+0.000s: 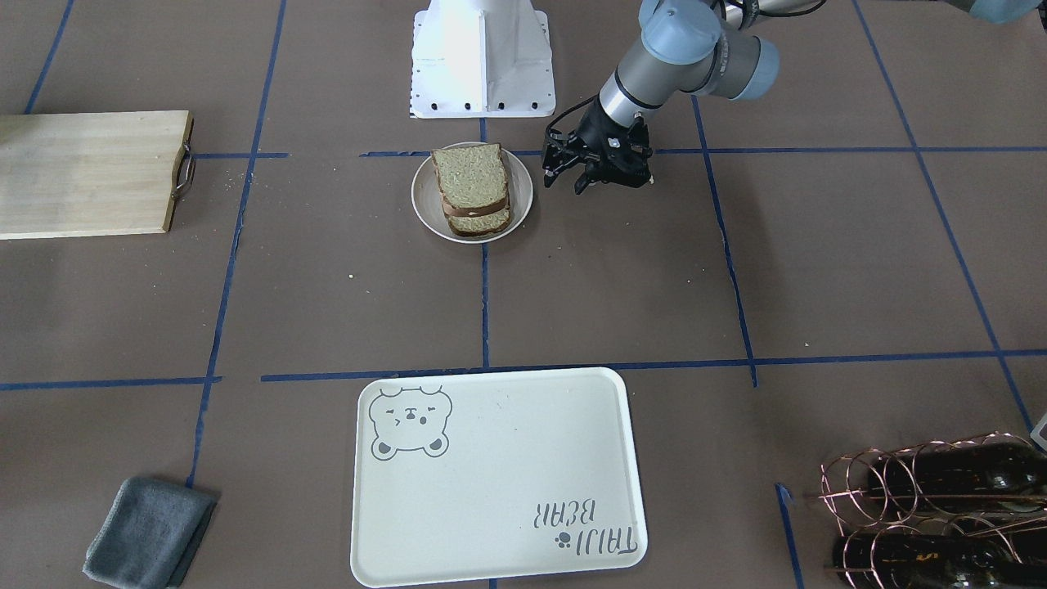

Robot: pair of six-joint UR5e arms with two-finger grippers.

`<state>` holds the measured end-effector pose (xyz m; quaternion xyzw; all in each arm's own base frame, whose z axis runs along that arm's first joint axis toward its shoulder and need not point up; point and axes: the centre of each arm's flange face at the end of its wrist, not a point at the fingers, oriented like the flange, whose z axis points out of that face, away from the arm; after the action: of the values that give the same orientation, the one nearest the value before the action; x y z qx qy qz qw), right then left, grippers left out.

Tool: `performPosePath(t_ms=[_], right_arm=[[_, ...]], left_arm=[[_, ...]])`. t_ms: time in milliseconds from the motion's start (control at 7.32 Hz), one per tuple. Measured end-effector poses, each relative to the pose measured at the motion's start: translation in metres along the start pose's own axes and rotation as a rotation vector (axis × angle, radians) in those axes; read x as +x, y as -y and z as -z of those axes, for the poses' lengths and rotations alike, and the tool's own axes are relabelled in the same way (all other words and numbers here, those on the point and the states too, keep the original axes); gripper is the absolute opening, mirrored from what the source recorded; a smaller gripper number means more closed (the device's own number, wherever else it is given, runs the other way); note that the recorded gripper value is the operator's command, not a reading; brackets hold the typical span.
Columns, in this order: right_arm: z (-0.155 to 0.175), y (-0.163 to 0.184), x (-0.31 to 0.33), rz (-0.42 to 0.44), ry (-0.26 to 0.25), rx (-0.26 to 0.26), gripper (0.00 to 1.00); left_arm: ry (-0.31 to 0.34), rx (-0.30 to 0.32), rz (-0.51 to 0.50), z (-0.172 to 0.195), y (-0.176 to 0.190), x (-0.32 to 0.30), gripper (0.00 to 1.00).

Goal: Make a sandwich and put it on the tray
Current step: 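Reach the left gripper to the rim of the white plate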

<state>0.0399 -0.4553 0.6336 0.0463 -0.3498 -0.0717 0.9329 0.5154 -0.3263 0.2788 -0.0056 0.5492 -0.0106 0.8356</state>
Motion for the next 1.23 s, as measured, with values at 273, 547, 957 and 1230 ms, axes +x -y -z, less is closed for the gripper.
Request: performPosePath(t_ms=[273,547,957,1230], right_arm=[[0.0,0.0,0.0,0.0,0.0,-0.001,1.0],[-0.001,0.0,0.001,0.0,-0.001,-0.001,1.0],[0.0,0.001,0.001,0.001,-0.002,0.0,1.0],[0.0,0.001,0.001,0.0,-0.002,0.0,1.0]], left_arm=[[-0.003,-0.022,0.048,-0.014,-0.01,0.013,0.49],[0.008,-0.023,0.055,-0.032,-0.019,0.021,0.41],[0.019,-0.008,0.05,-0.047,-0.024,0.026,0.17],[0.024,-0.008,0.05,-0.05,-0.024,0.025,0.0]])
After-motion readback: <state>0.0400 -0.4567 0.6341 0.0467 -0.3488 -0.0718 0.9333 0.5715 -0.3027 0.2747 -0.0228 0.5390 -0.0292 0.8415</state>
